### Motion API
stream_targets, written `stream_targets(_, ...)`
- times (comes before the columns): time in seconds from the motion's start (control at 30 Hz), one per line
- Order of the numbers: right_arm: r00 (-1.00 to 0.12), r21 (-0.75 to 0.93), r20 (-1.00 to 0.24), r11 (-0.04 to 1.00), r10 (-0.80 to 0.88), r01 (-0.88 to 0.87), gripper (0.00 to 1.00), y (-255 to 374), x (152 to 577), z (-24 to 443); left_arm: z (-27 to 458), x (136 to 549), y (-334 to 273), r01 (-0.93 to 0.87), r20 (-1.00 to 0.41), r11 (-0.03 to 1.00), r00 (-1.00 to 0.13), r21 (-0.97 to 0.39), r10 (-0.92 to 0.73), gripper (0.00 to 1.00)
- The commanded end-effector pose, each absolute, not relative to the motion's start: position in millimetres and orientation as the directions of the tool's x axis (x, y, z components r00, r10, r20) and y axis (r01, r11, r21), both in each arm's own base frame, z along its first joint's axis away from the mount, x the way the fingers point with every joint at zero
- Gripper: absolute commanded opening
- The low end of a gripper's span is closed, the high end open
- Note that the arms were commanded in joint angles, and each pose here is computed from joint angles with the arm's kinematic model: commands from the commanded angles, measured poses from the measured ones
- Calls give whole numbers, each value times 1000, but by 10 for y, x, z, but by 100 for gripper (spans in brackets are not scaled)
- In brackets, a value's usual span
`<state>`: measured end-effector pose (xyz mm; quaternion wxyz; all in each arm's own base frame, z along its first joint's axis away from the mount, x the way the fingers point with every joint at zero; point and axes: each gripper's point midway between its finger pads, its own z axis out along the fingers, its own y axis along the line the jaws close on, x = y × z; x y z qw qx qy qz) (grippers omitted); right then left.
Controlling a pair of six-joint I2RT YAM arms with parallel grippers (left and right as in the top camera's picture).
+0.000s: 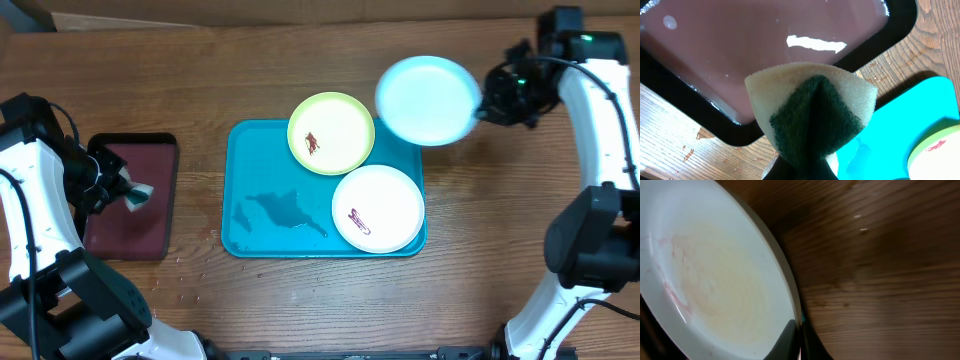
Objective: Clean dirty plates on tray and stack at the side
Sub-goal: 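Carry the light-blue plate to the table's right side and set it down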
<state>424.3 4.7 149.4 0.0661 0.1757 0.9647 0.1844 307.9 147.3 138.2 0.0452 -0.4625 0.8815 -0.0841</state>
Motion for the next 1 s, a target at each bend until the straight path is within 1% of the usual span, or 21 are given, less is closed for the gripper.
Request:
stream_targets(0.0, -885, 162, -124, 889, 450, 429, 4, -568, 4109, 1433, 1382, 3069, 1473, -801, 0, 563, -575, -201, -818, 4)
stream_targets(0.07, -854, 108, -132, 864, 503, 492, 4, -796, 4062, 1350, 1382, 3068, 1473, -802, 0, 563, -575, -201, -818, 4)
stream_targets(0.17, -838, 105, -125, 847, 531, 521, 4, -931, 4021, 1205, 1382, 3069, 1473, -801, 0, 563, -575, -201, -818, 4)
stream_targets(0.37, -811, 100, -102, 817, 576, 568, 4, -1054, 3920, 863, 1382, 3069, 1473, -801, 0, 564, -575, -201, -818, 4)
stream_targets(0.5, -808, 100, -87, 812, 583, 575, 4, -1044, 3874, 754, 1382, 3070, 1474, -801, 0, 563, -575, -201, -818, 4)
stream_targets(0.53, -808, 104, -84, 812, 583, 574, 12, -1035, 3872, 750, 1382, 3071, 1474, -801, -1, 563, -575, -201, -818, 4)
stream_targets(0.6, -816, 179, -61, 811, 574, 557, 21, -887, 3919, 772, 1382, 3072, 1472, -801, -1, 564, -575, -202, -818, 4)
stream_targets(0.63, -826, 228, -48, 811, 562, 539, 22, -798, 3947, 792, 1382, 3072, 1472, -801, -1, 564, -575, -202, -818, 4)
stream_targets(0.67, -862, 344, -33, 816, 505, 465, 27, -580, 4014, 861, 1382, 3075, 1466, -800, -1, 565, -577, -202, -817, 4)
stream_targets(0.7, -883, 408, -34, 813, 468, 415, 31, -458, 4051, 913, 1382, 3077, 1462, -799, -1, 566, -578, -202, -816, 4)
stream_targets(0.8, -938, 599, -89, 771, 335, 218, 41, -42, 4182, 1158, 1382, 3079, 1458, -798, -1, 568, -579, -202, -815, 4)
stream_targets(0.87, -957, 676, -155, 733, 244, 77, 52, 232, 4239, 1317, 1382, 3079, 1459, -798, -1, 568, -579, -202, -815, 4)
stream_targets(0.93, -961, 681, -207, 732, 181, -9, 70, 444, 4297, 1358, 1382, 3081, 1460, -798, -2, 567, -579, -202, -815, 4)
stream_targets(0.97, -961, 665, -230, 746, 156, -38, 75, 526, 4332, 1345, 1383, 3082, 1461, -798, -2, 567, -579, -202, -815, 4)
